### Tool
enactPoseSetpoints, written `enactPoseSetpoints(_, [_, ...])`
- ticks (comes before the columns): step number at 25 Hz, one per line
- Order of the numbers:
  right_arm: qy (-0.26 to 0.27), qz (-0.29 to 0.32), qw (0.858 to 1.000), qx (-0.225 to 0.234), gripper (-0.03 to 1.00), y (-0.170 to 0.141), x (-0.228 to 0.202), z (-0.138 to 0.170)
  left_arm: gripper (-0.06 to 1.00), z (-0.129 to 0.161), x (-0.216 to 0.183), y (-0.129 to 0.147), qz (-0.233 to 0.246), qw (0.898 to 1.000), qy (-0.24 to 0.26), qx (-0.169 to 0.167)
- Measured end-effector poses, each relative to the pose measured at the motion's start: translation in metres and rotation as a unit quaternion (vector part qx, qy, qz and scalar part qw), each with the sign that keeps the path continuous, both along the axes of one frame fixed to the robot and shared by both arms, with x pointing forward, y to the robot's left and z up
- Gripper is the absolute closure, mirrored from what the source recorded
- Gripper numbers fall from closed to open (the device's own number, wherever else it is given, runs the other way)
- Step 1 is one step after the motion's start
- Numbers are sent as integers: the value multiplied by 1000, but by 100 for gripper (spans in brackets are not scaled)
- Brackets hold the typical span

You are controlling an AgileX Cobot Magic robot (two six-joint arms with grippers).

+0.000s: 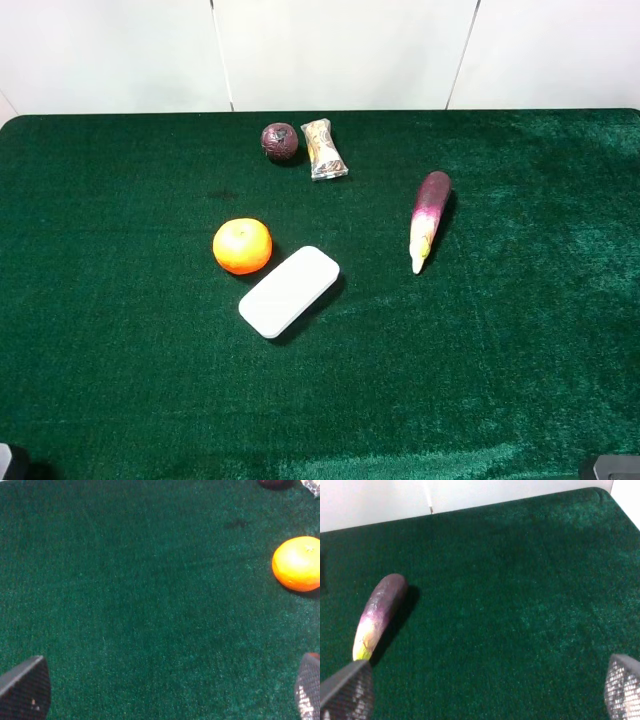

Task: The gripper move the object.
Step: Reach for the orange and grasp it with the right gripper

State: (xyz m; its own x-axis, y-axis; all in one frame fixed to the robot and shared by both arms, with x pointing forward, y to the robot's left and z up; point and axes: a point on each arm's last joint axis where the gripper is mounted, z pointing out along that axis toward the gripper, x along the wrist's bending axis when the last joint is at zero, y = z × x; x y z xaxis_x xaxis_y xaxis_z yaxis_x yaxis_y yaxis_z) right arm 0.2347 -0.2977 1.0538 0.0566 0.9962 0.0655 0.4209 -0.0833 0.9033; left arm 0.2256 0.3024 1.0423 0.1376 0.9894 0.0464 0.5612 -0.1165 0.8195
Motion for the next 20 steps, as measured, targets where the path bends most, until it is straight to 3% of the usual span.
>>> enactPoseSetpoints(20, [0,0,1000,0,28,0,0,0,-5,0,0,0,0,1000,0,0])
